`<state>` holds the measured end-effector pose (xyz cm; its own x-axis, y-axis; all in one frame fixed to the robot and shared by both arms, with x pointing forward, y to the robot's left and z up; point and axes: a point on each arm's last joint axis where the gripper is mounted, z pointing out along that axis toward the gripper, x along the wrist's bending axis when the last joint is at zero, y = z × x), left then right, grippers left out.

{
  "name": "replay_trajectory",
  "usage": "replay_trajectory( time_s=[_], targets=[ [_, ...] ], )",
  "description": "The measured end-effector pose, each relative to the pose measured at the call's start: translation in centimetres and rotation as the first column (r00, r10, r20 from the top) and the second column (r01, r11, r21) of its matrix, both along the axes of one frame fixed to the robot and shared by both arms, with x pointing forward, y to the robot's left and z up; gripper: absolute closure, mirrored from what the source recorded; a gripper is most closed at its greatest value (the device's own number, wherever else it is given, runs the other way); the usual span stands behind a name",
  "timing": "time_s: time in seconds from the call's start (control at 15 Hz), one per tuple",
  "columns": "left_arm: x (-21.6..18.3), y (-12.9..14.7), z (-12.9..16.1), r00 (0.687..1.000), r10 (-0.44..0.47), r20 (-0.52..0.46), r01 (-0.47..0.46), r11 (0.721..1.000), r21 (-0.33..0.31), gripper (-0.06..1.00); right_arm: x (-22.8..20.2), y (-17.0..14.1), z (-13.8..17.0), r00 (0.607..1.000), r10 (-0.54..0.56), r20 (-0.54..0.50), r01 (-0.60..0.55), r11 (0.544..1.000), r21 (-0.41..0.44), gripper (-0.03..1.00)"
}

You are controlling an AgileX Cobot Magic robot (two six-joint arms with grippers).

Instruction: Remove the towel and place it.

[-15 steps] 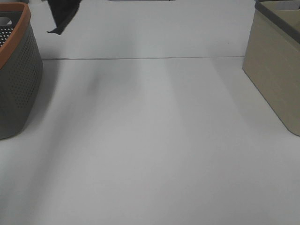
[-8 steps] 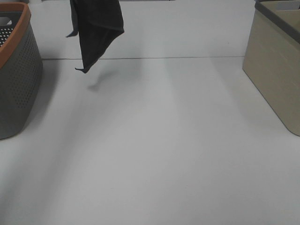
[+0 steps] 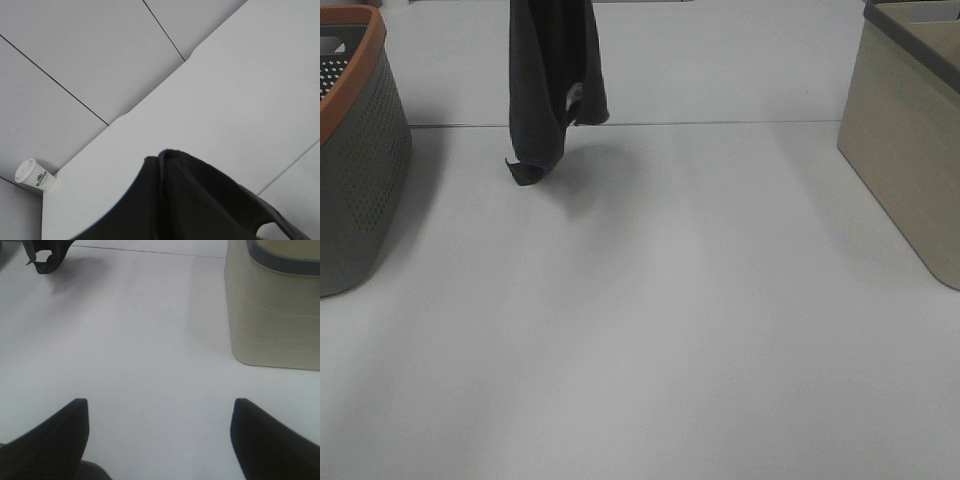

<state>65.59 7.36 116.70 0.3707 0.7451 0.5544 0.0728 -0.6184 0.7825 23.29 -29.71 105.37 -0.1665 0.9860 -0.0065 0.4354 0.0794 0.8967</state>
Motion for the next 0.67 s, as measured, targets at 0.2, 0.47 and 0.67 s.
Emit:
replay_trajectory(
  time_s=[0.2,0.47,0.67],
  targets=[
    [-1.1,-2.0,-3.1,0.996,-0.034,-0.086,0.035,0.999,0.015,0.94,0.0,0.0,0.0,1.0,0.0,0.0,0.0,1.0,0.0,0.2],
    [-4.2,-2.8,-8.9,0.962,-0.082,-0.26,0.103,0.993,0.065,0.94,0.0,0.0,0.0,1.0,0.0,0.0,0.0,1.0,0.0,0.2],
    [-5.9,-1.8,-8.5,0.96,-0.1,-0.262,0.118,0.991,0.056,0.94,0.0,0.0,0.0,1.0,0.002,0.0,-0.002,1.0,0.002,0.2]
  ],
)
